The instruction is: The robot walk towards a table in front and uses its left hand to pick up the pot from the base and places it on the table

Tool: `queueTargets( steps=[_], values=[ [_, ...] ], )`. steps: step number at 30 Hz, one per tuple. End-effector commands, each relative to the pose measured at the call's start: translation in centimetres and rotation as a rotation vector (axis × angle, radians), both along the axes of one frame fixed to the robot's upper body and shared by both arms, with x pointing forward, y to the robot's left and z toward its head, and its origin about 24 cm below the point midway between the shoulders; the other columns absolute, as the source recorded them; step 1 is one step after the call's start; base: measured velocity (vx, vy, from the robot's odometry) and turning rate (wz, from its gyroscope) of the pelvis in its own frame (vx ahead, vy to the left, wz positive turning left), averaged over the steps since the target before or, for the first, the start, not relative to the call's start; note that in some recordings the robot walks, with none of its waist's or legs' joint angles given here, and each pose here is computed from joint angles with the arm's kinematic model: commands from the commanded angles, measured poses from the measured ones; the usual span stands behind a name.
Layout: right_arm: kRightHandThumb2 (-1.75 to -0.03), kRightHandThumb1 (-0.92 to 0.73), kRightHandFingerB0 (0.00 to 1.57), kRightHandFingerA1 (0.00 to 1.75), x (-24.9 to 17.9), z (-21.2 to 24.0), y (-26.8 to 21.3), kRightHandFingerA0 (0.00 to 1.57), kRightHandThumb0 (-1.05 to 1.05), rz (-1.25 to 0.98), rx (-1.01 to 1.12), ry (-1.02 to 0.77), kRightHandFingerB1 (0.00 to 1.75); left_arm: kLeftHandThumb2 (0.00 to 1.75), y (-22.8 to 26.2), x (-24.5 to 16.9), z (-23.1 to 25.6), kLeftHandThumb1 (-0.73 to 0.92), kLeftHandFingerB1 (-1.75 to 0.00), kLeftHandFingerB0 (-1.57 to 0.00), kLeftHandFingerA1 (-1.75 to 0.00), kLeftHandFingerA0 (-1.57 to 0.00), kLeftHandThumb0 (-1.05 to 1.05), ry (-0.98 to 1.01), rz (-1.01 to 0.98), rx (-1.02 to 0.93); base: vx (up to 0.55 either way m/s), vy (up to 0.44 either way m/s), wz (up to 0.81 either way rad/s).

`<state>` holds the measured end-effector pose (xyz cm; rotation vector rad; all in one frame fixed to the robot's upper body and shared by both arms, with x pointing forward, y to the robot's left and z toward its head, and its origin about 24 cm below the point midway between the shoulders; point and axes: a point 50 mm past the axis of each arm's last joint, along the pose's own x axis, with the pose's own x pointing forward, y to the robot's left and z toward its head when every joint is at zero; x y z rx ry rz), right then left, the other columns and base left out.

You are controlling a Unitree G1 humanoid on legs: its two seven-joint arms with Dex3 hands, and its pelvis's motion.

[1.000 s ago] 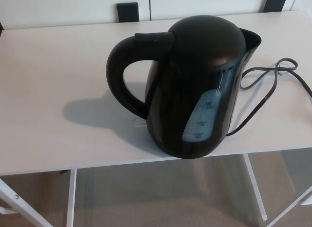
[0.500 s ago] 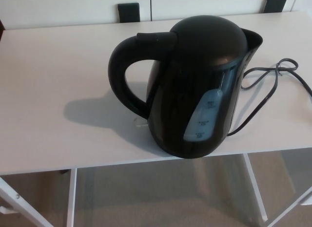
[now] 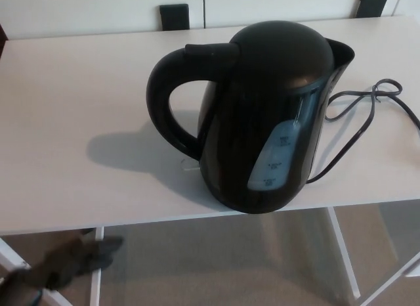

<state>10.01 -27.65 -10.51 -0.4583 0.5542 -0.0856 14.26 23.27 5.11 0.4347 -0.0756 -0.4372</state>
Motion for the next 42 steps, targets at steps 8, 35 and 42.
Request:
queueTargets(
  steps=[8, 35, 42],
  values=[
    [-0.57, -0.57, 0.34, 0.41, 2.3, 0.7, -1.0, 0.57, -0.31, -0.042, -0.013, -0.023, 0.35, 0.54, 0.2, 3.2, 16.6, 0.45, -0.32, -0.1, -0.33, -0.22, -0.36, -0.508, -0.126, -0.536, 0.0, 0.0, 0.0],
    [-0.57, -0.56, 0.34, 0.43, 4.2, 1.4, -0.9, 0.58, -0.3, -0.031, -0.027, -0.056, 0.35, 0.54, -0.9, 14.4, 11.8, 0.47, -0.24, -0.04, -0.26, -0.03, -0.61, -0.251, 0.121, 0.01, 0.0, 0.0, 0.0],
    [-0.57, -0.56, 0.33, 0.42, 4.5, 1.4, -0.6, 0.57, -0.31, -0.022, -0.013, -0.049, 0.34, 0.55, -2.4, 15.4, 10.0, 0.47, -0.24, -0.02, -0.26, -0.04, -0.61, -0.159, 0.084, 0.071, 0.0, 0.0, 0.0]
  ],
)
